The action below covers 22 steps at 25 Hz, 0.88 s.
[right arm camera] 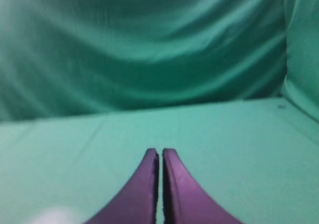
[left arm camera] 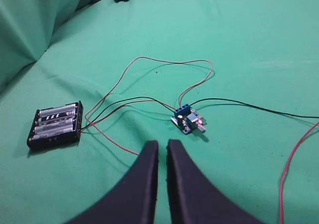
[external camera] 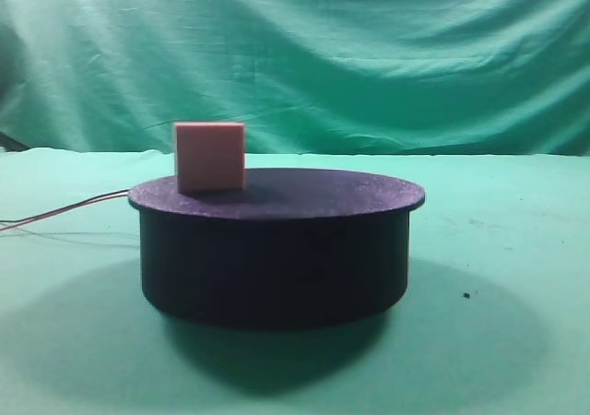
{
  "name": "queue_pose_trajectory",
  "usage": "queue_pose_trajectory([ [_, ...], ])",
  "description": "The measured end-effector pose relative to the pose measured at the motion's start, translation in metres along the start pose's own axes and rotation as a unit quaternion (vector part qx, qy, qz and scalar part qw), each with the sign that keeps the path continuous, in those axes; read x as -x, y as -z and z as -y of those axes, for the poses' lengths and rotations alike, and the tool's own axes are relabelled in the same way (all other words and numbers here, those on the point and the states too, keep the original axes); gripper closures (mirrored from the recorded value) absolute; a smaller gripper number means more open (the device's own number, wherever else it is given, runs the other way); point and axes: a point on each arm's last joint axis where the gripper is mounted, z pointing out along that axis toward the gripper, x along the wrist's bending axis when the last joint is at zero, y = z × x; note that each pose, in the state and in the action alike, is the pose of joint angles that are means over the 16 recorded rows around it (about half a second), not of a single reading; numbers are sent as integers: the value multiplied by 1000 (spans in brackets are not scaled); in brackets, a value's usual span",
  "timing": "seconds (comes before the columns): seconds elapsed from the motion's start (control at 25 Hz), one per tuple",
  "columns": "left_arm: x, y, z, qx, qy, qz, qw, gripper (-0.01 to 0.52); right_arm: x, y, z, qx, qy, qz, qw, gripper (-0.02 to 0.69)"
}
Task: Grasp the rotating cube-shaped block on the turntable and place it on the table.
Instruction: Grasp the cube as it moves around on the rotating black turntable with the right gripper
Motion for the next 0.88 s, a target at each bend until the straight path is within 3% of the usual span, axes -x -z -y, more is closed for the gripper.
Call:
queue_pose_trajectory([
  [0.2,0,0,0,0,0,0,1000,514,-1,-2,-24,43,-52,5,998,665],
  [0.36,0,0,0,0,0,0,1000,514,-3,-9,-37,26,-76,6,997,665],
  [0.64,0,0,0,0,0,0,1000,514,-12,-33,-46,-112,-62,-11,992,665],
  [0.88,0,0,0,0,0,0,1000,514,-19,-64,-45,-272,-32,-36,961,665],
])
